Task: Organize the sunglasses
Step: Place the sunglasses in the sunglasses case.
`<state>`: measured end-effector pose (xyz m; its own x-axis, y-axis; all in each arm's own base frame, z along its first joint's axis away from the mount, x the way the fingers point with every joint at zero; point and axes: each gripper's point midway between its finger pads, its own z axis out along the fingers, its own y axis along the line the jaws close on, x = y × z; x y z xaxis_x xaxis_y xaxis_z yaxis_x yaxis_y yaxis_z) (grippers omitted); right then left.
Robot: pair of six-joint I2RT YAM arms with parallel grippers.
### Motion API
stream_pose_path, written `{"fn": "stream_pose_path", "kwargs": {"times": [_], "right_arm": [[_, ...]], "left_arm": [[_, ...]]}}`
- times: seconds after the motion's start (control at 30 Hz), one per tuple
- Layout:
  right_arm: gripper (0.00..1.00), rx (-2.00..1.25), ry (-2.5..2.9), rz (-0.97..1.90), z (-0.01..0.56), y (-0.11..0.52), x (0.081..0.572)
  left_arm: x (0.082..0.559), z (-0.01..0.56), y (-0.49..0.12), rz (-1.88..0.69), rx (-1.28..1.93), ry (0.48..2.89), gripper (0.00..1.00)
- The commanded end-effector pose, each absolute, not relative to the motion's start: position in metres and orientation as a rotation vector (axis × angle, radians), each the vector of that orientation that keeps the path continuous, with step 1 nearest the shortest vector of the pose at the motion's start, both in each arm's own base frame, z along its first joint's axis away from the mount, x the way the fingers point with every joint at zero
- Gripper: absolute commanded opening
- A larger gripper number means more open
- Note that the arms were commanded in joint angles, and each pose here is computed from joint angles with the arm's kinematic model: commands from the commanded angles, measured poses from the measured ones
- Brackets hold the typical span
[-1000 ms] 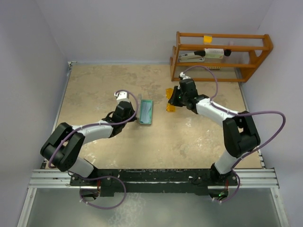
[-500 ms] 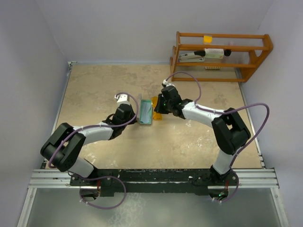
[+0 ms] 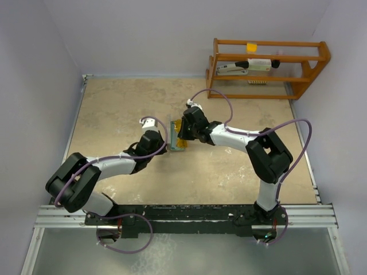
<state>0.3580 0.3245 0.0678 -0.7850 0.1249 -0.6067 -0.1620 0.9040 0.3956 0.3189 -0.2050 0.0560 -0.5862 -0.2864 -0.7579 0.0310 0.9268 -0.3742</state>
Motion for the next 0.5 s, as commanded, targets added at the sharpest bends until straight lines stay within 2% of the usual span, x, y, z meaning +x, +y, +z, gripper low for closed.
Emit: {"fn": "stream_pose_path", "kwargs": {"times": [0.0, 0.47], "right_arm": [[0.00, 0.022, 2.334, 0.609, 0.087, 0.338, 0.372], [0.00, -0.004, 2.363, 0.567, 0.068, 0.345, 0.375]], "left_arm": [[0.318, 0.074, -0.218, -0.513, -0.181, 2.097, 0.09], [0.315, 0.073, -0.217, -0.494, -0.173, 2.099, 0.09]]}}
